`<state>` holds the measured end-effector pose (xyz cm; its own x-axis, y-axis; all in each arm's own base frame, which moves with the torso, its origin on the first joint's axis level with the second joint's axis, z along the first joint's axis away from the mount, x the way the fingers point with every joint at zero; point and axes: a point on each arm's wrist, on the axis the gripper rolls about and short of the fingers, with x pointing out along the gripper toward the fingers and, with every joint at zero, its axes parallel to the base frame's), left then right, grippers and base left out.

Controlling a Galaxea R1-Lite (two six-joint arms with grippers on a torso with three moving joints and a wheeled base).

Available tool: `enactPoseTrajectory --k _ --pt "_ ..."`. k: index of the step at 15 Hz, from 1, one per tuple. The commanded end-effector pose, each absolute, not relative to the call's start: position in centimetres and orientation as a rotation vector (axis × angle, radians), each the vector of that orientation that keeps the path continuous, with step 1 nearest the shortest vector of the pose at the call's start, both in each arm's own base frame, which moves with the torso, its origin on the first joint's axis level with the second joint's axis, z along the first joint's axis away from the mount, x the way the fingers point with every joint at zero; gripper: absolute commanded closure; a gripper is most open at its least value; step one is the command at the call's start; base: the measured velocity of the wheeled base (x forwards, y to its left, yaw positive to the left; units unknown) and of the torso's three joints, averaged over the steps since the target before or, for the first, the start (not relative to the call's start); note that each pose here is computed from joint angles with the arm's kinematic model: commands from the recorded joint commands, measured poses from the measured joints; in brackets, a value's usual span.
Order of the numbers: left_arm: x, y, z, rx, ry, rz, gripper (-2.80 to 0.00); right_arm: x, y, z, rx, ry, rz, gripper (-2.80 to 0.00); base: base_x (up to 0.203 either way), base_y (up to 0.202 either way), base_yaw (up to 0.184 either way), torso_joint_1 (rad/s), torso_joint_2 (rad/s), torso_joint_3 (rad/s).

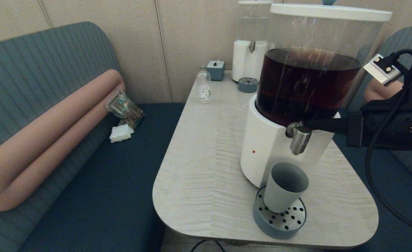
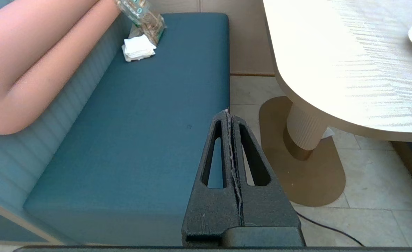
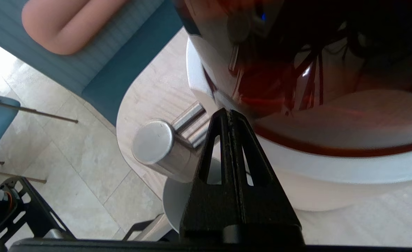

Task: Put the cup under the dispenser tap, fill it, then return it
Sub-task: Turn on the faucet

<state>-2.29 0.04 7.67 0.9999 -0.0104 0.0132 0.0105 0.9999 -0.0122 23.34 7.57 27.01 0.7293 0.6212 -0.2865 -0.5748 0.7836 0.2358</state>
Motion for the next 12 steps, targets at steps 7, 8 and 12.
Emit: enactPoseTrajectory --k 7,8,12 --pt "-2.29 0.04 7.67 -0.012 -0.014 -0.01 0.0 23.64 7.69 26.71 0.135 0.37 0.673 0.0 0.0 0.0 0.0 0.0 0.0 0.0" --pt "-2.28 0.04 7.63 -0.012 -0.012 -0.011 0.0 23.7 7.72 26.7 0.135 0.371 0.677 0.0 0.0 0.0 0.0 0.0 0.0 0.0" --pt "-2.28 0.04 7.63 -0.012 -0.012 -0.009 0.0 23.79 7.95 26.84 0.135 0.367 0.694 0.0 0.0 0.0 0.0 0.0 0.0 0.0"
